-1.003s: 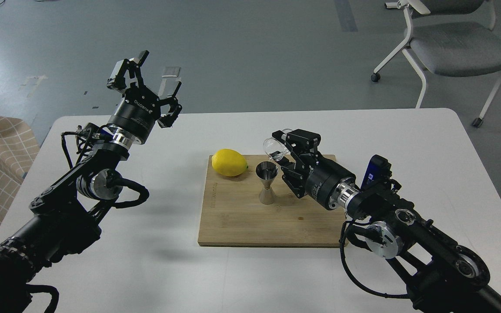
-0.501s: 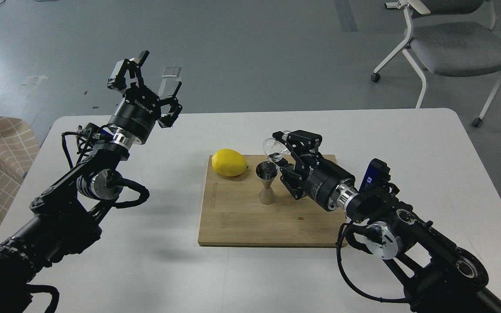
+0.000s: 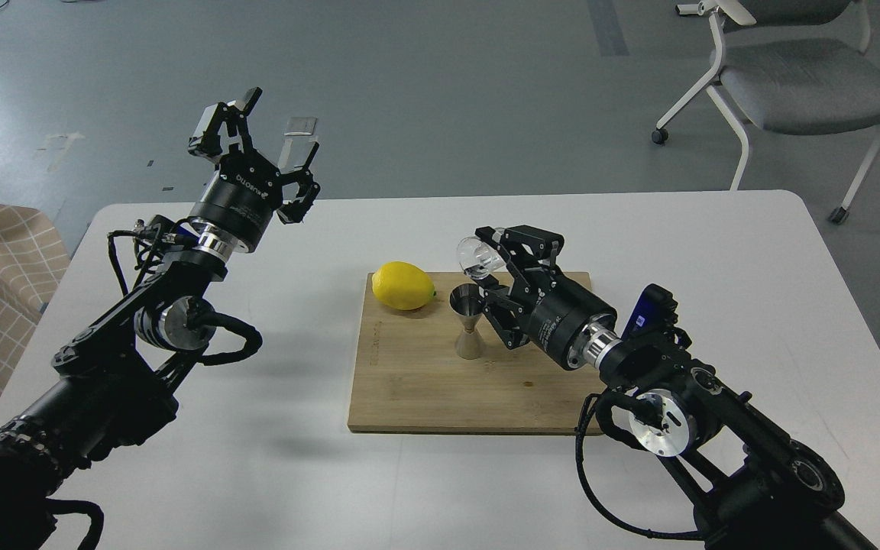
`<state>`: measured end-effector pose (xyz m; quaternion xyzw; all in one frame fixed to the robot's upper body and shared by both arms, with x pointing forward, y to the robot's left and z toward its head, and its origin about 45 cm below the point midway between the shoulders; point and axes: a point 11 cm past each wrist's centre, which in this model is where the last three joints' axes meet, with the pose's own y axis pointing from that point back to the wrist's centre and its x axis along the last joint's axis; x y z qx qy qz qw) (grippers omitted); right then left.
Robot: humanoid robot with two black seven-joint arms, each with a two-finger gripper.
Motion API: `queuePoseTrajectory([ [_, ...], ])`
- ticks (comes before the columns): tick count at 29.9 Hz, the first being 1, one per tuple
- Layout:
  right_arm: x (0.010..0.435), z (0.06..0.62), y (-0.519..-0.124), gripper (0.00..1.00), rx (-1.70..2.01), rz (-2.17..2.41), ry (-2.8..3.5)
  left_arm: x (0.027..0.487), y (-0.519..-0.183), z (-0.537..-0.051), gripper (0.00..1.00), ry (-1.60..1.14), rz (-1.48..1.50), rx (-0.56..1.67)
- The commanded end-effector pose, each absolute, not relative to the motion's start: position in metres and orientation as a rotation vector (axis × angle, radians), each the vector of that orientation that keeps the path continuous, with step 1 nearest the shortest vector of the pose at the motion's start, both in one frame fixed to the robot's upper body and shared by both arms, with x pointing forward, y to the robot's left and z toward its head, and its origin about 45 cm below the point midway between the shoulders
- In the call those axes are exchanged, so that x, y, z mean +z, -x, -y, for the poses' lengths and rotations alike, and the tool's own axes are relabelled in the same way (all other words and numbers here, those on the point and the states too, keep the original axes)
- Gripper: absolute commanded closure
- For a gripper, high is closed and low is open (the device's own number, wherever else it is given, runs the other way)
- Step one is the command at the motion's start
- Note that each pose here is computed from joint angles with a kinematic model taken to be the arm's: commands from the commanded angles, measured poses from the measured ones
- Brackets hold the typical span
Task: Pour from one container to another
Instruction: 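Turn the glass upright and carry it back toward the table edge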
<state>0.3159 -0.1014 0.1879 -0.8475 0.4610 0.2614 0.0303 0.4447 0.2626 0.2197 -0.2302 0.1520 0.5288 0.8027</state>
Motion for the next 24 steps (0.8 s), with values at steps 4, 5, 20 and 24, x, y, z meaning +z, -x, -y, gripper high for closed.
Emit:
queuePoseTrajectory([
  [4,0.187,0.108,-0.317,0.58,0.860,-1.431,2.557,0.220,-0.445,-0.262,0.02,0.495,-0.326,1.132],
  [5,0.186,0.108,-0.316,0.58,0.870,-1.431,2.551,0.220,-0.445,-0.262,0.02,0.494,-0.325,1.132],
  [20,0.183,0.121,-0.318,0.58,0.979,-1.444,2.442,0.220,-0.445,-0.263,0.02,0.492,-0.325,1.134],
  [24,0.183,0.124,-0.318,0.58,1.020,-1.434,2.398,0.220,-0.445,-0.263,0.02,0.494,-0.326,1.134],
])
